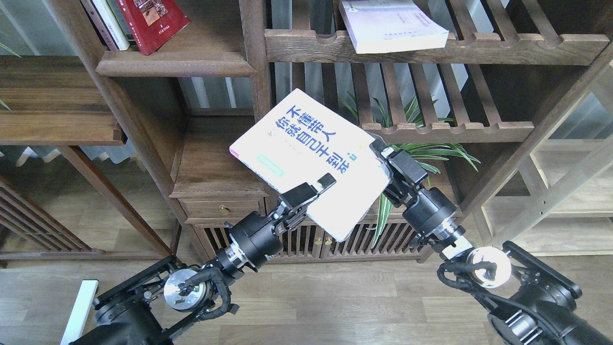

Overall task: Organize books on shelf
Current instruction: 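Release the right gripper and carry the white book with the left gripper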

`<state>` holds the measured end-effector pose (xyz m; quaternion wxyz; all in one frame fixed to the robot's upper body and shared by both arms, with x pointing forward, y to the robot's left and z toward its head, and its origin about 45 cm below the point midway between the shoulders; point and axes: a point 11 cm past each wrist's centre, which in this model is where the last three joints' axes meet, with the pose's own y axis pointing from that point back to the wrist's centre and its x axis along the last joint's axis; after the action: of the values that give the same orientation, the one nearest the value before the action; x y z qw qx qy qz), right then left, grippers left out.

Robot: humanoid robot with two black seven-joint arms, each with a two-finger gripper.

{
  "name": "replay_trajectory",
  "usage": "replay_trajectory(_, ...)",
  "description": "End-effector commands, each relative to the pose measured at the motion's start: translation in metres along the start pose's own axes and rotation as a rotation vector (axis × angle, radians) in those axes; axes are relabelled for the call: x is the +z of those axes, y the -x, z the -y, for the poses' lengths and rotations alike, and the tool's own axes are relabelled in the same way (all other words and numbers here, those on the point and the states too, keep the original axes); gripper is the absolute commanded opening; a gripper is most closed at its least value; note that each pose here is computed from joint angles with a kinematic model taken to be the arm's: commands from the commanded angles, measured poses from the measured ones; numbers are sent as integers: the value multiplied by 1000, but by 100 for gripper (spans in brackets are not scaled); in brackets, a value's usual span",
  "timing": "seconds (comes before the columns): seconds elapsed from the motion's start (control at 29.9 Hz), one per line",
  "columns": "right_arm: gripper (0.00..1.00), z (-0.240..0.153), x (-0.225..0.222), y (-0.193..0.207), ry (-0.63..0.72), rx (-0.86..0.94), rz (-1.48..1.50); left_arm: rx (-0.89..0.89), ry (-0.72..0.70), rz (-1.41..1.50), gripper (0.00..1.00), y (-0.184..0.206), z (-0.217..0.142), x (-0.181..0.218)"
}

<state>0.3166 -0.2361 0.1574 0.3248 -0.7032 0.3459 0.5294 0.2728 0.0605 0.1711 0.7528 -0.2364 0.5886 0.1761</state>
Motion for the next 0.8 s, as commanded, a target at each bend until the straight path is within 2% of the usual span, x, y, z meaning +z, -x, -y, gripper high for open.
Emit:
replay_trajectory(0.0,80,1,-4,2,-10,-7,-3,-4,4,37,0,5,-7,7)
replay_trajectory(0.4,80,3,-15,5,-39,-15,-13,60,-43,156,0,8,-54,21)
replay_trajectory(0.57,80,3,-27,2,-70,-5,-26,65,-85,268,0,23,-76,27)
replay_trajectory(0.77,80,10,-54,3,-122,-1,-66,127,-118,491,0,42,-111,61)
